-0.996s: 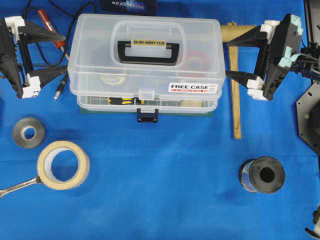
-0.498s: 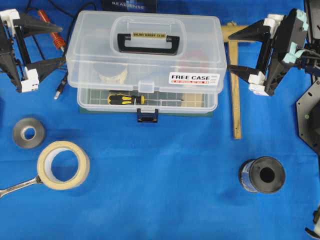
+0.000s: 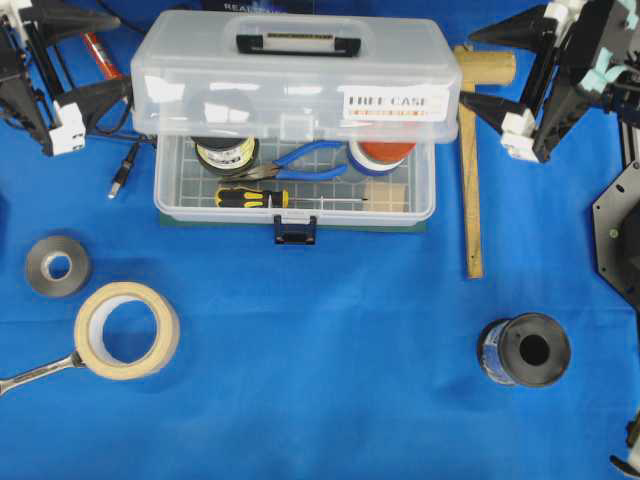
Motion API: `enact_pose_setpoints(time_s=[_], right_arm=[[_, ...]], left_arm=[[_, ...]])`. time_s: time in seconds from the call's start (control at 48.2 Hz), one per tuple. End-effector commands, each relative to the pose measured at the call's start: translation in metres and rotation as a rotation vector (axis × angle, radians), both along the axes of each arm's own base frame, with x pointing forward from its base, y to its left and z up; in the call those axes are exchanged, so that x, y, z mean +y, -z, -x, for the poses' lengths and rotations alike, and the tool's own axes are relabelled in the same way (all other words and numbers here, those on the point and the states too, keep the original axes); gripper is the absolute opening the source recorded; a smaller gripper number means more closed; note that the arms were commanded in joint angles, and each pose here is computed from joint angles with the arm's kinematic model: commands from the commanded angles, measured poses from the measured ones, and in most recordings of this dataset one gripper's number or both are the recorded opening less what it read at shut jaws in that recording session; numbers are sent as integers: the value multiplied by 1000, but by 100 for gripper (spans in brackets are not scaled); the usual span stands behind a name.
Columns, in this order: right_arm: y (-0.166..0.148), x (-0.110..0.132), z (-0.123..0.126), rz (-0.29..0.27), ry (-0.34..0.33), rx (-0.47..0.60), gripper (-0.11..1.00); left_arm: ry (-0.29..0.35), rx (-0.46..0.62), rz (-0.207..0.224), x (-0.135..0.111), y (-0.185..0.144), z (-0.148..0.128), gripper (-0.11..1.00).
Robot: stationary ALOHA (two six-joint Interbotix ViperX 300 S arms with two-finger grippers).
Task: Open the tool box with both arms.
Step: 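Lift and swing the lid back away from the front with both grippers, then push the lid fully open behind the box with both grippers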
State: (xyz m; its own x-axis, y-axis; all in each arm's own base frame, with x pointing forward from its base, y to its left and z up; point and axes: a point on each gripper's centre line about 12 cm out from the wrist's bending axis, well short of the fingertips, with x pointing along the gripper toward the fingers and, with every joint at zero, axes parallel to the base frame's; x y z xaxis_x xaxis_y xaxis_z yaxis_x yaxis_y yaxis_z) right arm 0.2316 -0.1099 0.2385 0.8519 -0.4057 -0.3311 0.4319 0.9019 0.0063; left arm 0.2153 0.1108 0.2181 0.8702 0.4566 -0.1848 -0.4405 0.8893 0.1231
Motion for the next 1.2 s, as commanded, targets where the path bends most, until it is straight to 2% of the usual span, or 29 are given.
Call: enact_pose_setpoints(time_s=[0.0, 0.374, 0.976, 1.183], right_arm=[[-29, -6, -13, 39, 3, -95, 86], [-33, -22, -13, 52, 52, -111, 85], [-22, -75, -23, 30, 187, -54, 86], [-21, -87, -28, 25, 209, -42, 85]], left_arm=[[6, -49, -28, 6, -18, -14, 91], [-56, -57, -37, 27, -20, -19, 91], [-154, -30, -24, 66, -19, -28, 91], [-192, -25, -23, 80, -20, -27, 91]])
